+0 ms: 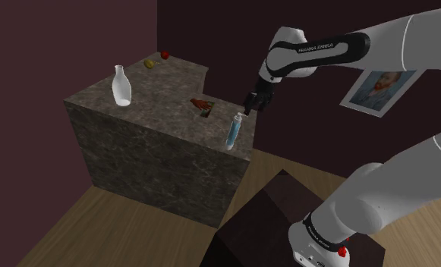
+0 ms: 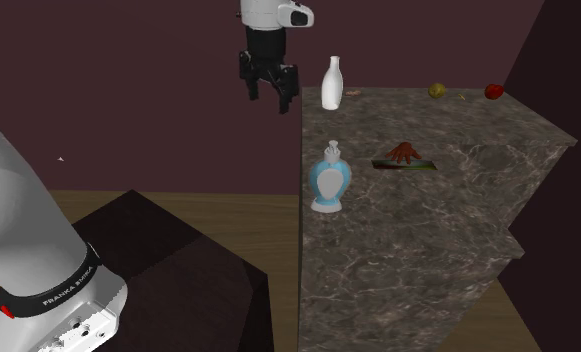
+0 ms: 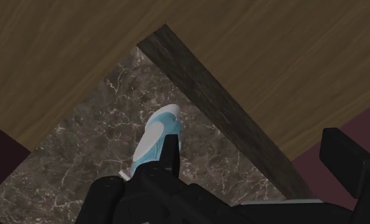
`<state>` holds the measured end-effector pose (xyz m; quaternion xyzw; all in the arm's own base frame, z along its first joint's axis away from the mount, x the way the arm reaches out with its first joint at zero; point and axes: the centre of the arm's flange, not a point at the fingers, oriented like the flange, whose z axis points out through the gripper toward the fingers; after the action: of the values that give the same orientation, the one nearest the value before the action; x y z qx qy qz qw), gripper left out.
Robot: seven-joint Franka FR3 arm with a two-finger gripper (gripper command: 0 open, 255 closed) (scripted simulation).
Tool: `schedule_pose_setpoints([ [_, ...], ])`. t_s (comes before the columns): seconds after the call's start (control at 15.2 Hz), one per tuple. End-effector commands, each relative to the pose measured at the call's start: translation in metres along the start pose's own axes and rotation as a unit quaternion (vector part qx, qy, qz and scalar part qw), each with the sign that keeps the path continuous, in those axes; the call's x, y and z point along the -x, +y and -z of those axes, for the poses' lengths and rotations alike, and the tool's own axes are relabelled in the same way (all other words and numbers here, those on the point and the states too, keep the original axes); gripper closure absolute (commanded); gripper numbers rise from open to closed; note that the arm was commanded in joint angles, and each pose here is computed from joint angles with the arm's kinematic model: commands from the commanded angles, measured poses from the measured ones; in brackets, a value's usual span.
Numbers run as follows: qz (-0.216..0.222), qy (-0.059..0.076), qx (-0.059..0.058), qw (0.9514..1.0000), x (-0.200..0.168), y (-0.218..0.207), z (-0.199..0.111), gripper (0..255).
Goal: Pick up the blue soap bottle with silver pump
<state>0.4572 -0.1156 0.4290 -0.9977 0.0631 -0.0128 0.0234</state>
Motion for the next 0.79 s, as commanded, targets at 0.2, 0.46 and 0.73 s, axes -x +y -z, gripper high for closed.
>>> schedule_pose_setpoints([
  [0.2, -0.007, 0.007, 0.007, 0.9999, -0.042, 0.028, -0.037, 0],
  [0.46, -0.013, 0.012, 0.011, 0.9998, -0.077, 0.052, -0.066, 0],
  [0.73, -0.019, 0.017, 0.016, 0.9995, -0.111, 0.076, -0.095, 0],
])
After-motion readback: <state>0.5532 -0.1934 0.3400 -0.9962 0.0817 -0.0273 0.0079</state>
